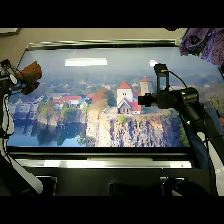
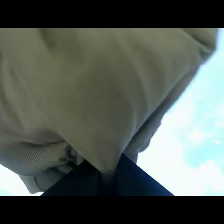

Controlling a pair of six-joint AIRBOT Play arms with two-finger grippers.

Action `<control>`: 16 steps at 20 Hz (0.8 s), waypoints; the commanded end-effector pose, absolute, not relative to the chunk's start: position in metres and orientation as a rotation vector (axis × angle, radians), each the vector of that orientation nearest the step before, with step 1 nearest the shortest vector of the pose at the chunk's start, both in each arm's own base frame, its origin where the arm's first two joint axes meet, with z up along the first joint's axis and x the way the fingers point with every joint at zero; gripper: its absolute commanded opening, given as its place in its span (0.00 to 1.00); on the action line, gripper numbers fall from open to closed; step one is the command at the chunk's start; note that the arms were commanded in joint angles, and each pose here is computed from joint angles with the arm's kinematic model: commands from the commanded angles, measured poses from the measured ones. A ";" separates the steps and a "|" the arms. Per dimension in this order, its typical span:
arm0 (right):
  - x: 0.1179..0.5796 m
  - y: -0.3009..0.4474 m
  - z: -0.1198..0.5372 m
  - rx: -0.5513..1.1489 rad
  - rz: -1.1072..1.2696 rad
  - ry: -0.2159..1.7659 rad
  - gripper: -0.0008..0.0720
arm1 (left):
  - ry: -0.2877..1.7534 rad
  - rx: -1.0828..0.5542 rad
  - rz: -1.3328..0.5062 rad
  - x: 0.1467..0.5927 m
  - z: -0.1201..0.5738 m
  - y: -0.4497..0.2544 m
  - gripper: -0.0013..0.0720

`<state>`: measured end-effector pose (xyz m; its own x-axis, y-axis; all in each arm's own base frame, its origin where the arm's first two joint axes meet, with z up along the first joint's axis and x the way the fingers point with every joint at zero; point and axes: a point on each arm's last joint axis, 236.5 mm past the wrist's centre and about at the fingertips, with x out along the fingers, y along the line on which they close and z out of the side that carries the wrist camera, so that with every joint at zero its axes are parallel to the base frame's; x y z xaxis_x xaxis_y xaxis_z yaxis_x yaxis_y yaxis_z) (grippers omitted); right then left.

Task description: Fold the clothes and pants, and hang the long-sleeved shirts on hangers.

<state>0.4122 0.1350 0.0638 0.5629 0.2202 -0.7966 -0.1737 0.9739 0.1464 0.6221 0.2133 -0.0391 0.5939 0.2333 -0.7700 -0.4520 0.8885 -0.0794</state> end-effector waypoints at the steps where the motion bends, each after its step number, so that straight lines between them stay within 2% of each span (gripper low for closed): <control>1: 0.412 0.136 0.064 0.053 0.233 0.944 0.16 | 0.967 -0.380 0.272 0.599 0.002 0.128 0.03; 5: 0.412 0.136 0.064 0.053 0.233 0.944 0.16 | 1.098 -0.322 0.110 0.533 0.055 -0.007 0.03; 10: 0.412 0.136 0.064 0.053 0.233 0.944 0.16 | 1.127 -0.324 -0.186 0.422 0.123 -0.180 0.03; 13: 0.412 0.136 0.064 0.053 0.233 0.944 0.16 | 1.183 -0.315 -0.323 0.363 0.129 -0.263 0.03; 16: 0.412 0.136 0.064 0.053 0.233 0.944 0.16 | 1.241 -0.269 -0.426 0.318 0.101 -0.332 0.03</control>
<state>0.4123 0.1350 0.0640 0.5633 0.2200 -0.7964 -0.1738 0.9739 0.1461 0.3712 -0.2708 0.1121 0.3381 -0.3913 -0.8559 0.1088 0.9196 -0.3775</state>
